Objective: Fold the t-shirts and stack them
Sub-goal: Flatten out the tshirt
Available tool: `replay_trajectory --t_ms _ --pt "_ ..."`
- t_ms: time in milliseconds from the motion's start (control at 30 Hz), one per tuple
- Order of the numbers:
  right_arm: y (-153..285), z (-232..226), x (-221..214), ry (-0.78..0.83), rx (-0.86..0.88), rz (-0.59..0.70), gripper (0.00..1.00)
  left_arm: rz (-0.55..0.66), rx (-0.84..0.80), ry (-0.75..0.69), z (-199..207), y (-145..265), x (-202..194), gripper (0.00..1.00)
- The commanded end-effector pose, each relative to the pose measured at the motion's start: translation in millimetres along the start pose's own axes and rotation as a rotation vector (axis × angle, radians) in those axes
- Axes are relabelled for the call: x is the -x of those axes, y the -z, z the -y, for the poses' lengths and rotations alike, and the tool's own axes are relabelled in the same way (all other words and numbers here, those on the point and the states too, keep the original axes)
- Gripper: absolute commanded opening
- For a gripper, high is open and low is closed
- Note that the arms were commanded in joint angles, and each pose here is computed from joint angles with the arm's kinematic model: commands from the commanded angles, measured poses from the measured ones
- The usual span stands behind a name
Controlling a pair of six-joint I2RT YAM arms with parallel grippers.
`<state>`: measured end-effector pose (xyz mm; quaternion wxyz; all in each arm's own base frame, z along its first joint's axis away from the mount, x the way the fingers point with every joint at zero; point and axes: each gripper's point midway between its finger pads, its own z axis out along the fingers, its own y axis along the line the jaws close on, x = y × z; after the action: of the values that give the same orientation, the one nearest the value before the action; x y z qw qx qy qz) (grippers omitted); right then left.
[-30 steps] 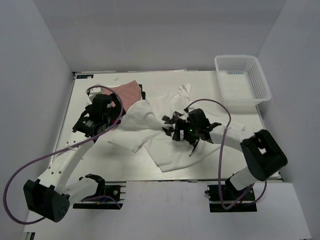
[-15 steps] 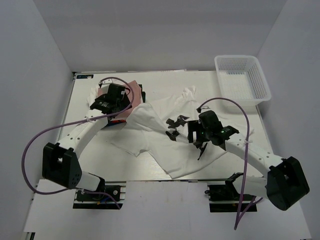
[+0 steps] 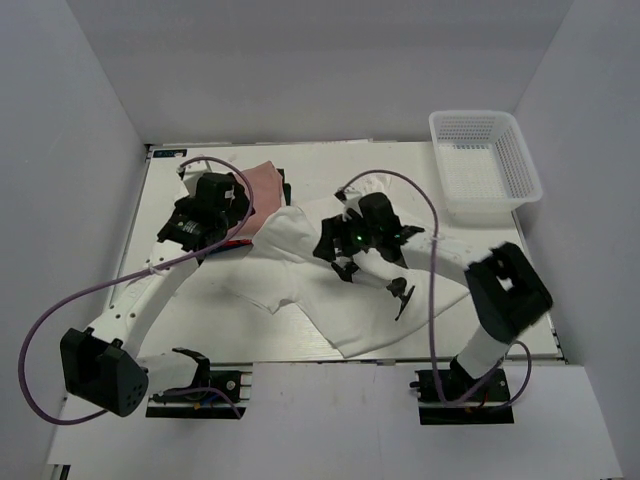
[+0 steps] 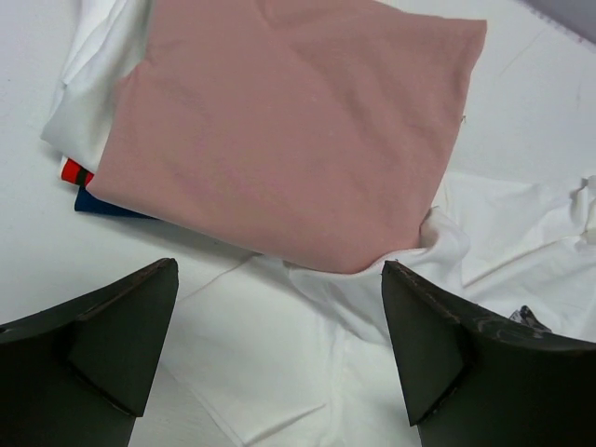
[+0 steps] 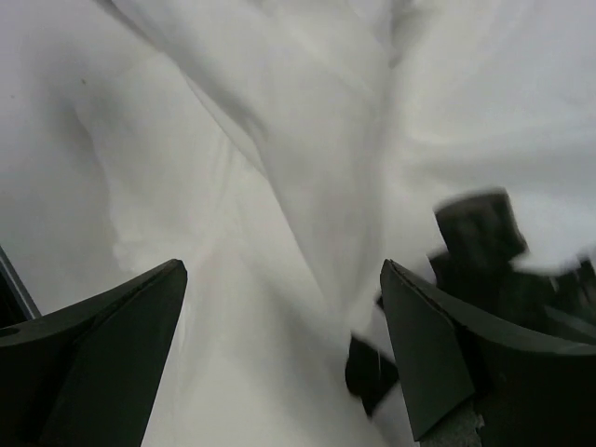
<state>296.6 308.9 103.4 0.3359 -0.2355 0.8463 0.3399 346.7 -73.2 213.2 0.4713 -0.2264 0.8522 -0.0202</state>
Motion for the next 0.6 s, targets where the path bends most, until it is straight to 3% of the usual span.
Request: replay_trajectory --t_ms 0,100,233,533,567 --pt "-38 -22 26 0.069 0.162 0.071 0.90 0.020 -0.023 0.029 0 8 5 1.00" --pt "-67 -16 9 0.001 0.213 0.002 0.90 0.020 0.006 0.020 -7 8 4 1.00" --pt "-72 -3 -5 -0.030 0.169 -0.003 0.90 0.027 0.001 0.024 -7 10 6 1.00" --pt "-10 52 -89 -0.163 -0.081 -0.088 0.90 0.022 0.028 -0.005 -5 1 7 1.00" --pt "3 59 -126 -0.202 -0.118 -0.153 0.90 0.014 0.034 -0.037 -6 -2 4 1.00"
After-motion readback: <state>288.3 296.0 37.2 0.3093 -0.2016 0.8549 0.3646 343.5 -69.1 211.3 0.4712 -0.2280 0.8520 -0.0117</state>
